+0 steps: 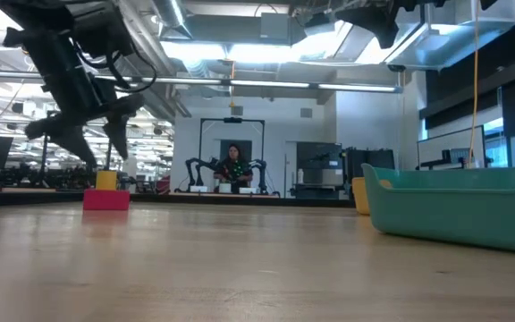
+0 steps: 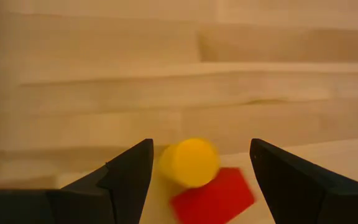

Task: Sort & place blocks by color
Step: Put the top yellow block into the green bin

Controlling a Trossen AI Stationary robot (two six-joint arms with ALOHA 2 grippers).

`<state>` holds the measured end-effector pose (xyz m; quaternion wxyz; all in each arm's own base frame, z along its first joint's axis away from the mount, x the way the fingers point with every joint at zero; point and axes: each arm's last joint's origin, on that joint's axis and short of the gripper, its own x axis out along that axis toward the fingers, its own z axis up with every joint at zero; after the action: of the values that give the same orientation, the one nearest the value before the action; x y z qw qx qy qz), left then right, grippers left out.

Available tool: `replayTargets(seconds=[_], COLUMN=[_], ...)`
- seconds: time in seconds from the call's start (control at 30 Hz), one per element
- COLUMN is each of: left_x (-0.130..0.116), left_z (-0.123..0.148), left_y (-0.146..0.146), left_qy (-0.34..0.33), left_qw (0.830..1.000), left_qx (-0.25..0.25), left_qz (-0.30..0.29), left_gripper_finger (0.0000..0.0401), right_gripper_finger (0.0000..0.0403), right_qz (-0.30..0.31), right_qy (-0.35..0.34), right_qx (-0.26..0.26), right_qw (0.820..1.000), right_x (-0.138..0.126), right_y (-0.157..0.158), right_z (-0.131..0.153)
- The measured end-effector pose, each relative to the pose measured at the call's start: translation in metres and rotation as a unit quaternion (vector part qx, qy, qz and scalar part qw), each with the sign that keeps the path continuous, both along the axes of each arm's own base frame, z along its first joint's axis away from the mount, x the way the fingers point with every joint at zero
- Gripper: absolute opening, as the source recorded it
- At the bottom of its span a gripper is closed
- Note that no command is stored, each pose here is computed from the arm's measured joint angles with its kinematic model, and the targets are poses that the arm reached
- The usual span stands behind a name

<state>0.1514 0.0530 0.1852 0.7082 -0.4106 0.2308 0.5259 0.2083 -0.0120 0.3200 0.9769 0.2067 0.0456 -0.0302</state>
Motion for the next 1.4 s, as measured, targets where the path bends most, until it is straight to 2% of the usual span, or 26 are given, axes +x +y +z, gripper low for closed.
replayTargets(seconds=[0.17, 0.37, 0.67, 0.83, 0.97, 1.13, 1.27, 1.4], left_x=[0.001, 0.01, 0.015, 0.018, 0.019, 0.02, 0.02, 0.025], left_z=[-0.009, -0.018, -0.031, -0.034, -0.034, -0.033, -0.027, 0.01], left_y=[0.001, 0.002, 0.004, 0.004, 0.005, 0.004, 0.003, 0.005], left_qy=[0.025, 0.066, 0.107, 0.106, 0.098, 0.089, 0.08, 0.034], left_qw=[1.0, 0.997, 0.993, 0.993, 0.994, 0.995, 0.994, 0.992], left_qx=[0.004, 0.007, -0.006, -0.008, -0.009, -0.018, -0.021, 0.044], left_qz=[0.003, -0.044, -0.047, -0.044, -0.04, -0.042, -0.074, -0.109], left_gripper_finger=[0.0261, 0.0261, 0.0261, 0.0258, 0.0222, 0.0117, 0.0114, 0.0114], right_gripper_finger=[0.0323, 0.0323, 0.0323, 0.0323, 0.0323, 0.0323, 0.0323, 0.0323], right_qz=[0.0, -0.001, -0.001, -0.001, -0.001, -0.001, -0.001, -0.001], right_qy=[0.0, 0.0, 0.0, 0.0, 0.0, 0.0, 0.0, -0.002], right_qx=[0.0, 0.0, 0.0, 0.0, 0.0, 0.0, 0.0, 0.004], right_qw=[1.0, 1.0, 1.0, 1.0, 1.0, 1.0, 1.0, 1.0], right_x=[0.0, 0.0, 0.0, 0.0, 0.0, 0.0, 0.0, 0.0], right_y=[0.0, 0.0, 0.0, 0.0, 0.0, 0.0, 0.0, 0.0], right_z=[0.0, 0.0, 0.0, 0.0, 0.0, 0.0, 0.0, 0.0])
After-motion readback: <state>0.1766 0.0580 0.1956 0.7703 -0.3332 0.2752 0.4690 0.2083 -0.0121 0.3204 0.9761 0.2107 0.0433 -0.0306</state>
